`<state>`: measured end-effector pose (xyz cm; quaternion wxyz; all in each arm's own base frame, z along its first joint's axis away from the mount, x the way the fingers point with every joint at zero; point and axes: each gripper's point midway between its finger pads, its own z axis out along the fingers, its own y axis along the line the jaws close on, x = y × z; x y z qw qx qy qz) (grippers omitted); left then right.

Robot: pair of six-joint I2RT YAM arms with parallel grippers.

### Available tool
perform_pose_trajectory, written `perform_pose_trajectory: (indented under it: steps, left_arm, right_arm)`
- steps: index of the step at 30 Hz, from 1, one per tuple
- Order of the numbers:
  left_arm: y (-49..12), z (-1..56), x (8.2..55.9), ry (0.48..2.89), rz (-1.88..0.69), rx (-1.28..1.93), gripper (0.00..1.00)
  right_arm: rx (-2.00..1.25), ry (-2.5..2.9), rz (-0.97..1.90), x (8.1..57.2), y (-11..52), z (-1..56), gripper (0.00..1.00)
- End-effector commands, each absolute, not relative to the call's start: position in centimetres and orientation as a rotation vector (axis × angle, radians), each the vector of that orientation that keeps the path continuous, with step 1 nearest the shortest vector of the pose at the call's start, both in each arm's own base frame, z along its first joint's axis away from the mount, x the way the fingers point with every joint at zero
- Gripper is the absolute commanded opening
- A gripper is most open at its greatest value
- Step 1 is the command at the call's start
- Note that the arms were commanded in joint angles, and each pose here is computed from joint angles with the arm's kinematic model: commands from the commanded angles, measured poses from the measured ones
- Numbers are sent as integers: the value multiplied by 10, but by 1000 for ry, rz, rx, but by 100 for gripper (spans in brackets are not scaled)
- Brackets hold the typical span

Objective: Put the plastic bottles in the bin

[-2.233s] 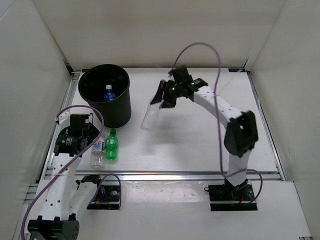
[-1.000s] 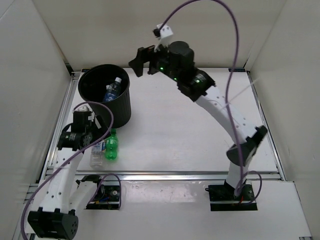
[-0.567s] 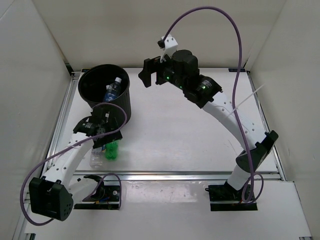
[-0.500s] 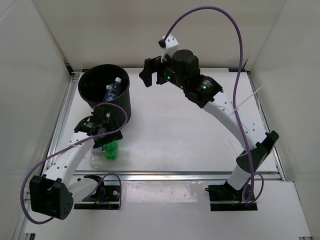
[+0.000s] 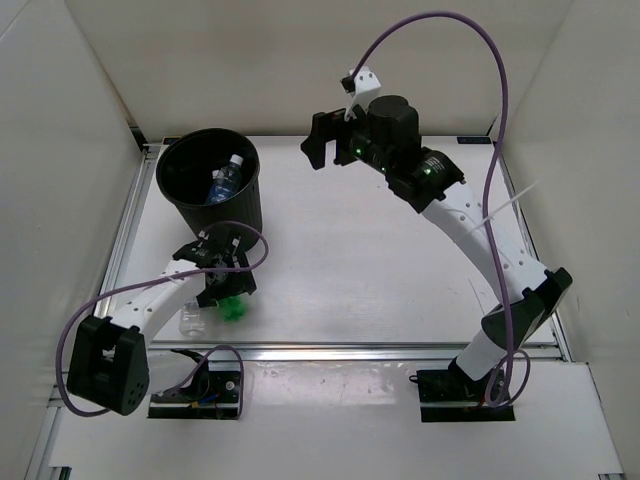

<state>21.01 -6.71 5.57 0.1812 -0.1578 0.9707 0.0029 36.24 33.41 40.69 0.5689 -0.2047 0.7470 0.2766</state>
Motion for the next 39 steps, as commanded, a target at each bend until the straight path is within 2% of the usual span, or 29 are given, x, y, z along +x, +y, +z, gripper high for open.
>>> perform_pose_trajectory:
  steps: [1,5,9,10,12,16,19,22,24,27,29,30,34,36,37,39]
  left_arm:
    - [-75,54,221,2698,-21,-454,100]
    - [-80,45,221,2713,-29,-467,97]
    - [-90,47,223,2719,-67,-435,69]
    - [-94,47,221,2727,-81,-417,55]
    - [-102,55,223,2704,-111,-383,49]
    - [-122,83,217,2699,-221,-345,44]
    - [-141,124,207,2693,-314,-266,40]
    - [-152,173,200,2659,-391,-208,36]
    - [-169,221,201,2588,-543,-164,35]
    - [-182,282,200,2508,-679,-76,27]
    - [-183,307,198,2466,-693,-23,26]
    - [-181,340,206,2363,-702,-22,26]
    - [-151,419,240,2074,-541,-68,30]
    - [-120,437,262,1965,-376,-164,32]
    - [-93,444,277,1893,-226,-272,36]
    - [-72,449,303,1797,-121,-350,36]
  right_arm:
    - [-470,1689,689,352,322,434,100]
    - [-471,1698,687,350,316,432,100]
    - [-471,1730,686,348,315,421,100]
    - [-468,1721,688,346,313,425,100]
    - [-463,1733,679,349,310,420,100]
    - [-452,1759,672,350,306,409,100]
    - [-430,1777,662,352,301,404,100]
    - [-415,1804,674,354,300,395,100]
    - [-400,1817,672,356,297,391,100]
    - [-399,1820,688,356,299,389,100]
    - [-392,1832,692,358,301,385,100]
    - [-402,1841,699,358,304,381,100]
    - [-390,1829,695,363,301,386,100]
    - [-389,1828,695,365,303,387,100]
    - [-389,1828,695,365,303,387,100]
    - [-379,1819,692,368,299,391,100]
